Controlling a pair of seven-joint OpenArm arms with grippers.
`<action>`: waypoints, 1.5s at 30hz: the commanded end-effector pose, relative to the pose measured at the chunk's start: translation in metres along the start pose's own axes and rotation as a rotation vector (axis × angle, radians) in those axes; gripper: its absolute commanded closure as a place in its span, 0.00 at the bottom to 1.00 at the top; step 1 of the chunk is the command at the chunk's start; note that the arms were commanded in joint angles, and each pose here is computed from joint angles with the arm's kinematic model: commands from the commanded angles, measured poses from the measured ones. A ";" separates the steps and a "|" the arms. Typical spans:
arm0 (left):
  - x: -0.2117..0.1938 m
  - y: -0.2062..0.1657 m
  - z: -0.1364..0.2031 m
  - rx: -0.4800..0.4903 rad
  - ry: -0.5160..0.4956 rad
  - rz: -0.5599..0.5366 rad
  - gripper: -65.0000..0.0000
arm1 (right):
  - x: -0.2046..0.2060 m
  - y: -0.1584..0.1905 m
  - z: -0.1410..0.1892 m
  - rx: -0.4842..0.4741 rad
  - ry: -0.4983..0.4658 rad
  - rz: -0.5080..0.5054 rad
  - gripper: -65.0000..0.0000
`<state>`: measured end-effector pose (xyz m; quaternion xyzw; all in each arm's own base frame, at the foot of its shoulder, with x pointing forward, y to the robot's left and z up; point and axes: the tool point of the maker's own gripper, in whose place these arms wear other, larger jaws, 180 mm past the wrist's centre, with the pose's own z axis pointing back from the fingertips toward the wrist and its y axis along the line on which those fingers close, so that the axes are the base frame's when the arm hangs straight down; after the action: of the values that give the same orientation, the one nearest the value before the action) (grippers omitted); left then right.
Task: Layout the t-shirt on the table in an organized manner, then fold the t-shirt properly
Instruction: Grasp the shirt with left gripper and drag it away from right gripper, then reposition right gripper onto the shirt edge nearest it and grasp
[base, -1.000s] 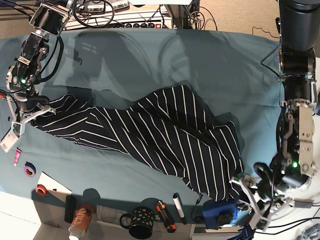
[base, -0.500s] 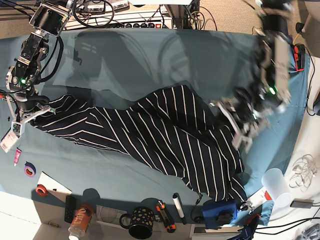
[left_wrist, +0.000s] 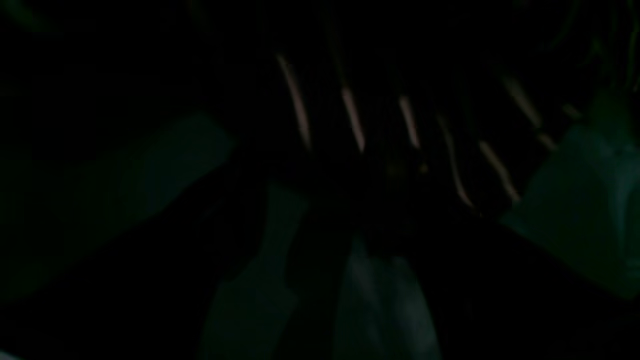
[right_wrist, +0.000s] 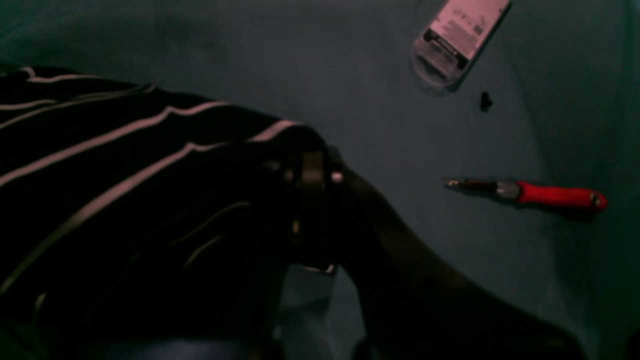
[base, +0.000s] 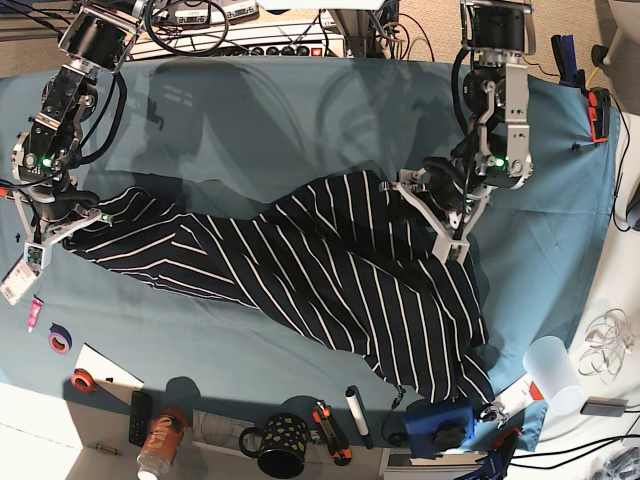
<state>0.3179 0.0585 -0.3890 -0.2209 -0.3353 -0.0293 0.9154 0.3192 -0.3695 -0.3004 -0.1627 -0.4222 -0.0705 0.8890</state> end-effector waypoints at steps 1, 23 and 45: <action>0.014 -0.004 -0.001 -0.016 -0.033 0.001 0.53 | 0.019 -0.009 0.003 -0.025 -0.054 0.010 1.00; -0.011 -0.034 0.008 -0.165 0.096 0.052 1.00 | 0.025 -0.006 0.004 -0.009 -0.089 0.031 1.00; 0.035 0.019 0.183 0.049 -0.376 -0.058 1.00 | 0.025 -0.005 0.004 -0.004 -0.088 0.036 1.00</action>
<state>0.2344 0.1584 -0.2634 -0.1855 -0.4822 -0.0002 0.8562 0.3226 -0.3681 -0.2966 -0.1652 -0.4318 -0.0528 0.8851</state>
